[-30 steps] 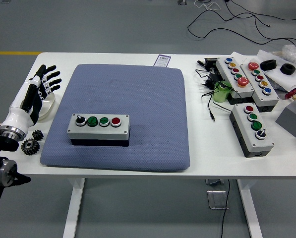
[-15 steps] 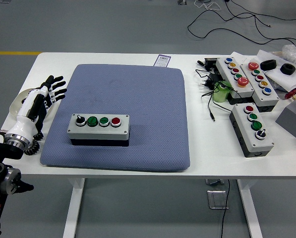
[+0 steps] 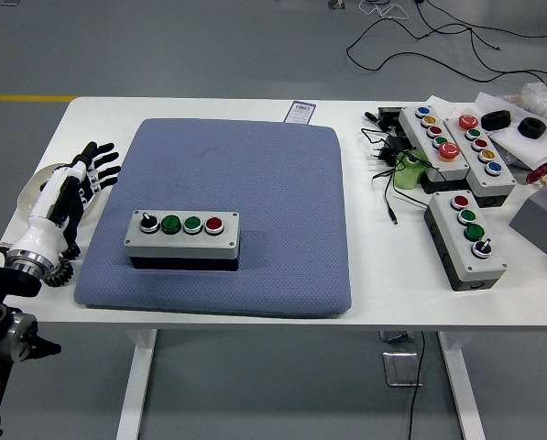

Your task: Pick up the button,place it on the desk,press the button,press the button

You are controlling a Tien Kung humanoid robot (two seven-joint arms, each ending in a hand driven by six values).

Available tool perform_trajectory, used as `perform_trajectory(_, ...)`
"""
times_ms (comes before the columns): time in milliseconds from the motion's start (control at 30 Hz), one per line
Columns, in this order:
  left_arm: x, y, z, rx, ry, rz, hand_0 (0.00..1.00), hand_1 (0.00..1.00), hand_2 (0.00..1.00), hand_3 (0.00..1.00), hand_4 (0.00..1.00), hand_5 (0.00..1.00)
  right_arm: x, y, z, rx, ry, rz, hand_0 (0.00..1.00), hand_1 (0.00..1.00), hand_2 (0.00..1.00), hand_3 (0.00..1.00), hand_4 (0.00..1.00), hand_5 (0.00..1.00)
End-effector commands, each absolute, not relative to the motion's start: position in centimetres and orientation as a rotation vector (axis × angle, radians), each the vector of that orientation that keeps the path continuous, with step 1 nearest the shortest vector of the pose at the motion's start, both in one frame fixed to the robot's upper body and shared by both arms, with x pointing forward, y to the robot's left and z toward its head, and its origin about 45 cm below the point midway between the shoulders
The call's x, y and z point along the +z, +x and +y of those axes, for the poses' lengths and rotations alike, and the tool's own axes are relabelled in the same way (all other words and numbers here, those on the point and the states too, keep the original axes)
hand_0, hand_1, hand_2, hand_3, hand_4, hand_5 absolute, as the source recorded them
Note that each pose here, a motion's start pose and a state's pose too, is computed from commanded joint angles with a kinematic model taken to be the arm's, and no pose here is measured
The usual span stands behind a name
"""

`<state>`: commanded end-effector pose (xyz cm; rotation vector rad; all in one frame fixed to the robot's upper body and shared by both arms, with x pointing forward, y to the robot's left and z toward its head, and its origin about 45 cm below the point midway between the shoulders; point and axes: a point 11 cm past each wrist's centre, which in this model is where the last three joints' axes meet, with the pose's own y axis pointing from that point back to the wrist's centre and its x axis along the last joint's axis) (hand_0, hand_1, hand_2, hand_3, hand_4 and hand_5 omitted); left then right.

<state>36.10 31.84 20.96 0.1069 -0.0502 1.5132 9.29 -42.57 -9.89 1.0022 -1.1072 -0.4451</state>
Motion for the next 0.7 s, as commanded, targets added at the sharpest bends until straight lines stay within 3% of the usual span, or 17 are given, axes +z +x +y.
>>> perform_trajectory(700, 21.06, 36.25, 32.17, 1.53, 0.108, -0.046, 0.779, 0.796, 0.818, 0.825, 0.728, 0.998, -9.77, 9.62, -42.72, -0.434, 1.004, -1.108, 0.673, 0.658, 0.674, 0.624, 0.31, 0.173)
